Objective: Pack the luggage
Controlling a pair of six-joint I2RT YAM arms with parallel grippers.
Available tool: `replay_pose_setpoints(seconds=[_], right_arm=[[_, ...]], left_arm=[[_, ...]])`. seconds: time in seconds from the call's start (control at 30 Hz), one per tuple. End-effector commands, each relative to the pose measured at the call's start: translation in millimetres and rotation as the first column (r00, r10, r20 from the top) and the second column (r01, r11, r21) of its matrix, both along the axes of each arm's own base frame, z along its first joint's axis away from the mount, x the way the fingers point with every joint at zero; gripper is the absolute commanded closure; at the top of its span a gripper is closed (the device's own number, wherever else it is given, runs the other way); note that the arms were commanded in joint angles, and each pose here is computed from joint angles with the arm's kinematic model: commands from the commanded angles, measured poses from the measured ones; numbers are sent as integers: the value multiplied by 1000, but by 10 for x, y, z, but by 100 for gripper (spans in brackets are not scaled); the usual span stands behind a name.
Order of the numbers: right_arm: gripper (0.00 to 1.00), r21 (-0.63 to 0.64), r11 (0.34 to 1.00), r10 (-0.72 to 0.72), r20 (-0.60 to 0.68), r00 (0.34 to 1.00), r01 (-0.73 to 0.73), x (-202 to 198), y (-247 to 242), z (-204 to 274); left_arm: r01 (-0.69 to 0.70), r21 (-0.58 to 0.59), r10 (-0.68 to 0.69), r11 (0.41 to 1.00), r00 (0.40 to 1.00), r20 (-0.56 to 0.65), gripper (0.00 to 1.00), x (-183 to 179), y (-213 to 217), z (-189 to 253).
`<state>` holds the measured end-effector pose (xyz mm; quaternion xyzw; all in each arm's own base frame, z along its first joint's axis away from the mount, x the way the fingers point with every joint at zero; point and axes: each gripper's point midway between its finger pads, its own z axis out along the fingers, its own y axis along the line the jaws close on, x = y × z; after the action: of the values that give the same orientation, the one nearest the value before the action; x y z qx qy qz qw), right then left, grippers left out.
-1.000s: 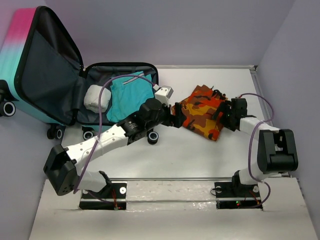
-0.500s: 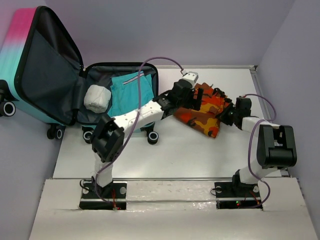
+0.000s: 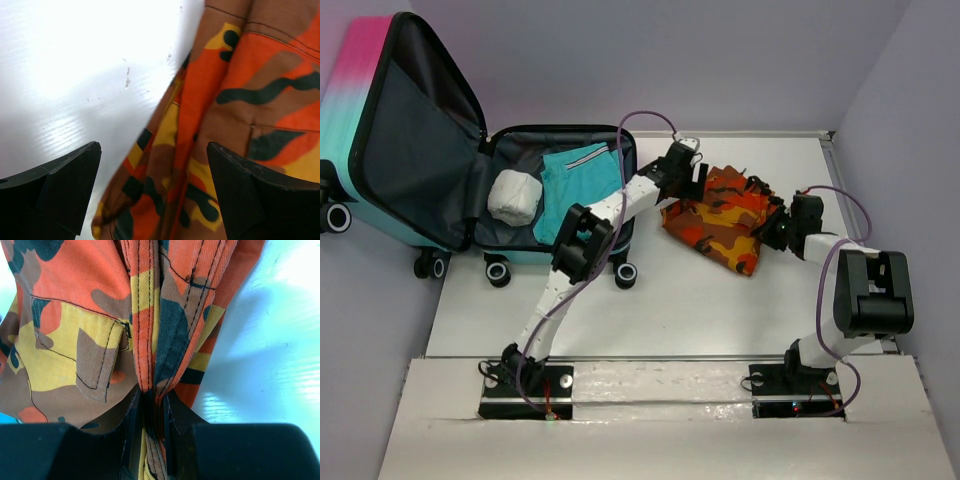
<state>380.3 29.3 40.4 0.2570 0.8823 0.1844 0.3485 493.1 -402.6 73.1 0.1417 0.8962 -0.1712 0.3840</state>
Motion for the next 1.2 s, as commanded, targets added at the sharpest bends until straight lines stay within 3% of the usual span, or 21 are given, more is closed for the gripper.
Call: replay_pose_setpoints(seconds=[0.0, 0.13, 0.3, 0.4, 0.43, 0.5, 0.53, 0.7, 0.8, 0.9, 1.0, 1.17], right_arm=[[93, -37, 999, 16, -4, 1000, -16, -57, -70, -12], [93, -28, 999, 21, 7, 1000, -21, -44, -52, 12], [93, -15, 999, 30, 21, 999, -30, -23, -24, 43], [93, -14, 999, 31, 27, 999, -31, -18, -22, 56], [93, -9, 999, 35, 29, 999, -34, -20, -11, 61], [93, -7, 999, 38, 36, 999, -38, -18, -3, 72], [93, -3, 999, 40, 37, 999, -40, -19, 5, 73], [93, 23, 997, 67, 93, 993, -69, 38, 100, 211], [93, 48, 993, 100, 149, 984, -108, 77, 230, 403], [93, 56, 991, 112, 196, 974, -125, 111, 297, 591], [93, 73, 981, 156, 255, 954, -180, 132, 515, 852], [93, 77, 956, 241, 348, 906, -284, 201, 990, 1328]], left_arm=[[95, -52, -96, 994, 995, -21, 1, 13, -187, 132], [172, -104, -183, 979, 978, -99, 7, -130, -313, -146], [248, -214, -290, 945, 938, -190, 27, -386, -466, -433], [247, -253, -304, 935, 927, -220, 50, -461, -494, -543], [244, -258, -304, 935, 925, -227, 65, -480, -490, -563], [249, -263, -308, 932, 926, -216, 81, -486, -501, -559], [246, -261, -304, 934, 929, -212, 94, -491, -485, -531], [246, -307, -293, 919, 949, -116, 94, -429, -483, -15], [275, -347, -296, 897, 955, -8, 94, -418, -489, 656], [297, -378, -302, 877, 952, 47, 94, -447, -494, 1060], [325, -426, -308, 844, 945, 111, 94, -485, -433, 1590], [319, -425, -258, 847, 946, 196, 94, -433, -164, 2256]])
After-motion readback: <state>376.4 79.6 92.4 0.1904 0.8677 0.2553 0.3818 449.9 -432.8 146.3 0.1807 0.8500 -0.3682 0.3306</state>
